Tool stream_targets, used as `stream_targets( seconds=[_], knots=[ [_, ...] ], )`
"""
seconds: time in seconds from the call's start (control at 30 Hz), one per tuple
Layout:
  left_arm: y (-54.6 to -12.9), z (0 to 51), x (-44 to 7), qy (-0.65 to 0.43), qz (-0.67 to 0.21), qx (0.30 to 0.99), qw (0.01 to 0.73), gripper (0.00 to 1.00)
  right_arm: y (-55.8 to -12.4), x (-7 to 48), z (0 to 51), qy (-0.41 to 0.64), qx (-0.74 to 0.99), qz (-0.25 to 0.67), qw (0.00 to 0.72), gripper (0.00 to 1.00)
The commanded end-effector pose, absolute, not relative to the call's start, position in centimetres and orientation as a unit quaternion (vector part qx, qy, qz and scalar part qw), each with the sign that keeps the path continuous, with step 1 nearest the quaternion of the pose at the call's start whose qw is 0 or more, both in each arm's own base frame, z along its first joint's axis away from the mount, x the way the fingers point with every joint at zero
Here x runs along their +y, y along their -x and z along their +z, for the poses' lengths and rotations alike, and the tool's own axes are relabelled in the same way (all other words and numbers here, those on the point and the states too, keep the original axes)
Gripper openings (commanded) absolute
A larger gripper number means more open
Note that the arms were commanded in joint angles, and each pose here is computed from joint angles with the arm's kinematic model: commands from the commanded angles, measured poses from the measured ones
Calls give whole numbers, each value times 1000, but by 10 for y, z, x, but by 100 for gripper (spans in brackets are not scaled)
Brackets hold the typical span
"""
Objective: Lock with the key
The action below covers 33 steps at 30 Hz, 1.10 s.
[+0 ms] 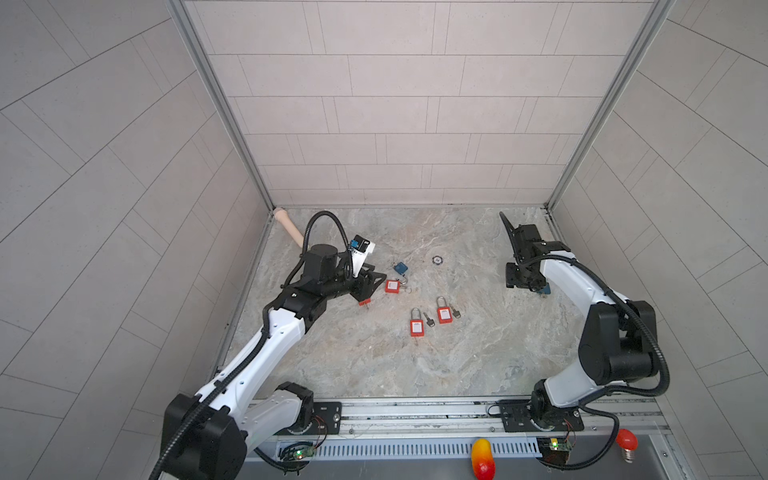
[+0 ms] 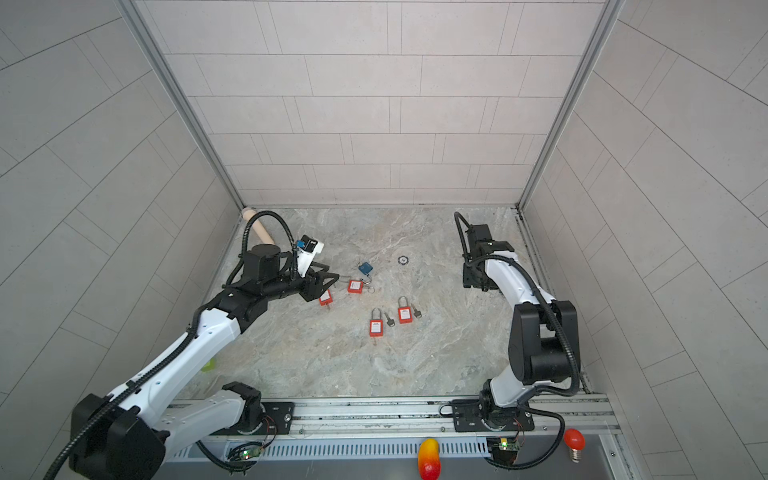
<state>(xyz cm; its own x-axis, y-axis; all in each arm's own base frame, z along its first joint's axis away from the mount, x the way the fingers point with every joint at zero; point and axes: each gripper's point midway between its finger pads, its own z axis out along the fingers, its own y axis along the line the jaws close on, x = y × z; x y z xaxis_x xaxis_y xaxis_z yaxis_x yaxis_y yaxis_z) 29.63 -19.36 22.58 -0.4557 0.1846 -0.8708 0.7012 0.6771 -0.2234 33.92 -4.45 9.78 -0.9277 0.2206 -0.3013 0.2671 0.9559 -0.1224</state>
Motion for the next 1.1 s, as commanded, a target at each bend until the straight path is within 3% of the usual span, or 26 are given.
stream_targets(
  seconds=[0.0,0.2,0.6,0.9,1.07],
  knots=[
    [-299,230,-198,-279,-303,790,453,53,-348,-69,92,-133,977,-90,139,59],
    [-301,222,-201,-275,-310,795,444,53,-353,-108,66,-183,973,-105,97,61],
    [-303,216,-200,-274,-307,798,441,53,-384,-129,38,-211,966,-129,74,62],
    [-303,213,-199,-276,-302,799,441,53,-373,-109,14,-211,973,-79,52,47],
    [-306,216,-201,-280,-302,795,445,53,-359,-105,35,-199,972,-91,84,45]
  ],
)
